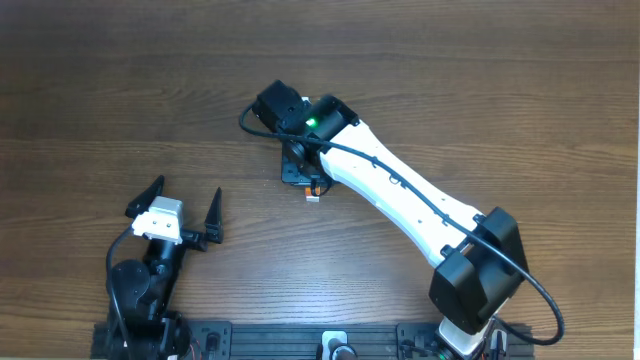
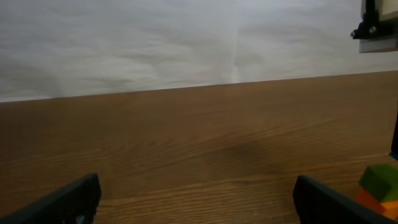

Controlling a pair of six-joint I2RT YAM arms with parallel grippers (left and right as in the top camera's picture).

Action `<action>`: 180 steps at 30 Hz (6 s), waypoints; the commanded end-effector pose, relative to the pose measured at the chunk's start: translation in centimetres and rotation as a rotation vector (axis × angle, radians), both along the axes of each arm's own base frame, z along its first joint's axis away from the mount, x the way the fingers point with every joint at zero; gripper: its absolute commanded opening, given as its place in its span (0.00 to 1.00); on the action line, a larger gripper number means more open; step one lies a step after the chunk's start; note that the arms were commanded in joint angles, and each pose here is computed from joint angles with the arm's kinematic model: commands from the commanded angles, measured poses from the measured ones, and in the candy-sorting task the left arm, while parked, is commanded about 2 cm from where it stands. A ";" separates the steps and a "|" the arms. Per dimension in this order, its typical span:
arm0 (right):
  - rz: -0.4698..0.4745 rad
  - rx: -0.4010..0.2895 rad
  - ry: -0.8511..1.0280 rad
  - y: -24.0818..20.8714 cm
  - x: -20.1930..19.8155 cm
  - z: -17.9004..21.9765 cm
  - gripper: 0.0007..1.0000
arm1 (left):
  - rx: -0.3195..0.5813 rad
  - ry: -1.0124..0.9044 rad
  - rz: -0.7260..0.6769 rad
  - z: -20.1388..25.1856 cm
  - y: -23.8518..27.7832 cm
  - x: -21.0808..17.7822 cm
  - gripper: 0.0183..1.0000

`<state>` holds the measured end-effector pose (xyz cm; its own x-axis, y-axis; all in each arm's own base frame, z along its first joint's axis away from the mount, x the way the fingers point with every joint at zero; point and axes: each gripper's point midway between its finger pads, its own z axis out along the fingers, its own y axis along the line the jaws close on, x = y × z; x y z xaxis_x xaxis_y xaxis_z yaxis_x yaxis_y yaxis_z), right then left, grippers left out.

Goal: Stack Cubes

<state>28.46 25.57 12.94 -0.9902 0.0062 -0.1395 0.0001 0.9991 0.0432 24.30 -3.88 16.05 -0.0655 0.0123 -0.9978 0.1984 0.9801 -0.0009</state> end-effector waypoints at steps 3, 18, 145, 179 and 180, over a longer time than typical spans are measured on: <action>-0.004 0.002 -0.015 0.8 0.7 -0.3 0.11 | 0.013 -0.005 -0.008 -0.1 -0.1 0.0 1.00; -0.015 -0.010 -0.019 0.6 1.3 -0.9 0.12 | 0.013 -0.005 -0.008 -0.1 -0.1 0.0 1.00; 0.139 -0.003 -1.368 -22.9 -4.0 2.9 0.99 | 0.013 -0.005 -0.008 -0.1 -0.1 0.0 1.00; 0.140 -0.003 -1.367 -22.8 -4.0 2.8 0.99 | 0.013 -0.005 -0.008 -0.1 -0.1 0.0 1.00; 0.140 -0.003 -1.367 -22.8 -4.0 2.8 0.99 | 0.013 -0.005 -0.008 -0.1 -0.1 0.0 1.00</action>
<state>24.47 2.71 15.93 -0.0630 -0.0829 -0.9946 -0.1364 0.9879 -0.0737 24.27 -4.01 16.06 -0.0643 0.0123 -0.9979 0.2055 0.9787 -0.0012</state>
